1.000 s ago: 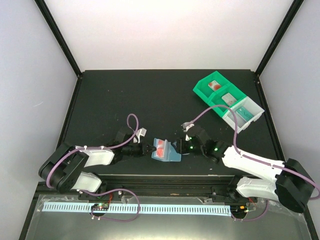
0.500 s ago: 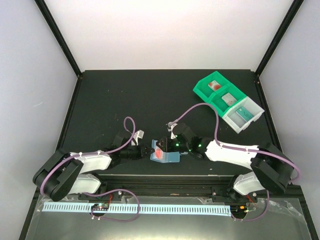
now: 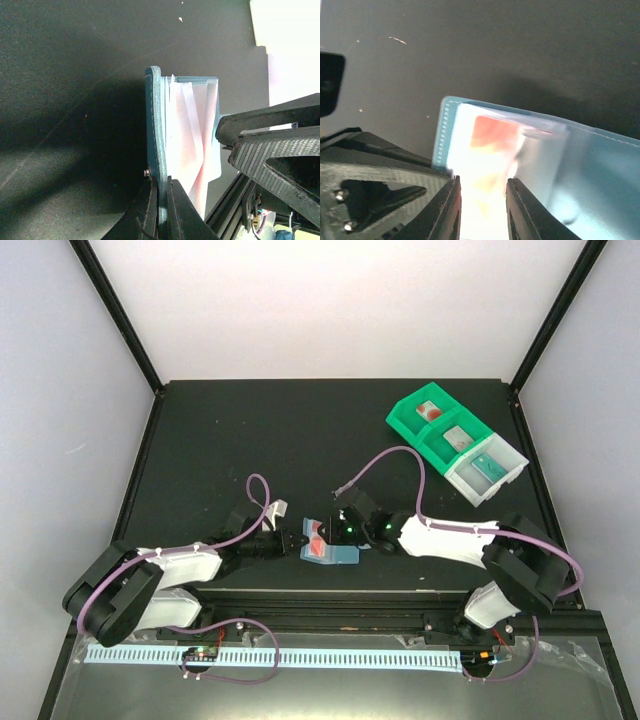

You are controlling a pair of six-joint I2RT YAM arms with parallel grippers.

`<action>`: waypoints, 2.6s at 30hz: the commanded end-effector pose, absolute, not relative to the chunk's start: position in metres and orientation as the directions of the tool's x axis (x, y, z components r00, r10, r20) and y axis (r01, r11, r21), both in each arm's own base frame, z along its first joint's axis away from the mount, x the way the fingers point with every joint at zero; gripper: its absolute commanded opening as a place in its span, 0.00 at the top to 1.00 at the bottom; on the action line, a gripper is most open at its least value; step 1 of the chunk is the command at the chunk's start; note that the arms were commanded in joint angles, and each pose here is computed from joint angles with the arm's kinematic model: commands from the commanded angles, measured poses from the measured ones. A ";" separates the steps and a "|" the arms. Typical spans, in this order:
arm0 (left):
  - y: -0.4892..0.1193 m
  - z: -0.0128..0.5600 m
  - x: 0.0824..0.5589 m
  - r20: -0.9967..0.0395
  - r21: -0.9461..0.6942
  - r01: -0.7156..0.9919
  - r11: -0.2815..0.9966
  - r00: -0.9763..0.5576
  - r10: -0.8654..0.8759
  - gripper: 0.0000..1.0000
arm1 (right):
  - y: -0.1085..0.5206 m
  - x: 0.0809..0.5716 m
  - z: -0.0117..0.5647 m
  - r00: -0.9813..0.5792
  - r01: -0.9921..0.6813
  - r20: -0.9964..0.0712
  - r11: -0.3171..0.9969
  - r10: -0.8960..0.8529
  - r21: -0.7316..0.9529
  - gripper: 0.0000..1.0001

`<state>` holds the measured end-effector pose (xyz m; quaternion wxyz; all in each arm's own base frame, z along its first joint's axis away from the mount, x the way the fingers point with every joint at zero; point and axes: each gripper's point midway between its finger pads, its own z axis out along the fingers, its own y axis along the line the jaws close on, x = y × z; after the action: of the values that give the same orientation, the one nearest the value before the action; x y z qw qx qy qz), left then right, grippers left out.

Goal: Take the credit cards out of the card holder

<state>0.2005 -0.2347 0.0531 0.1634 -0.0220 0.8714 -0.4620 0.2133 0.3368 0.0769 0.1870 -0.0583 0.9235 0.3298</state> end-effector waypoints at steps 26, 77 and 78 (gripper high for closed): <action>-0.229 0.055 0.197 -0.270 -0.808 0.095 0.581 -0.937 -0.222 0.98 | 0.360 0.214 0.107 -0.909 -0.272 -0.414 0.688 0.045 0.673 0.77; -0.220 0.077 0.200 -0.360 -0.760 0.158 0.630 -0.910 -0.206 0.72 | 0.330 0.205 0.035 -0.936 -0.257 -0.350 0.737 -0.030 0.626 0.76; -0.222 0.076 0.200 -0.357 -0.764 0.161 0.625 -0.912 -0.201 0.74 | 0.330 0.204 0.033 -0.938 -0.254 -0.346 0.738 -0.030 0.625 0.76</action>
<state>0.1965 -0.2093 0.0651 0.2037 -0.0416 0.8883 -0.4095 0.1995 0.3328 0.0394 0.1527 -0.0862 0.9154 0.3623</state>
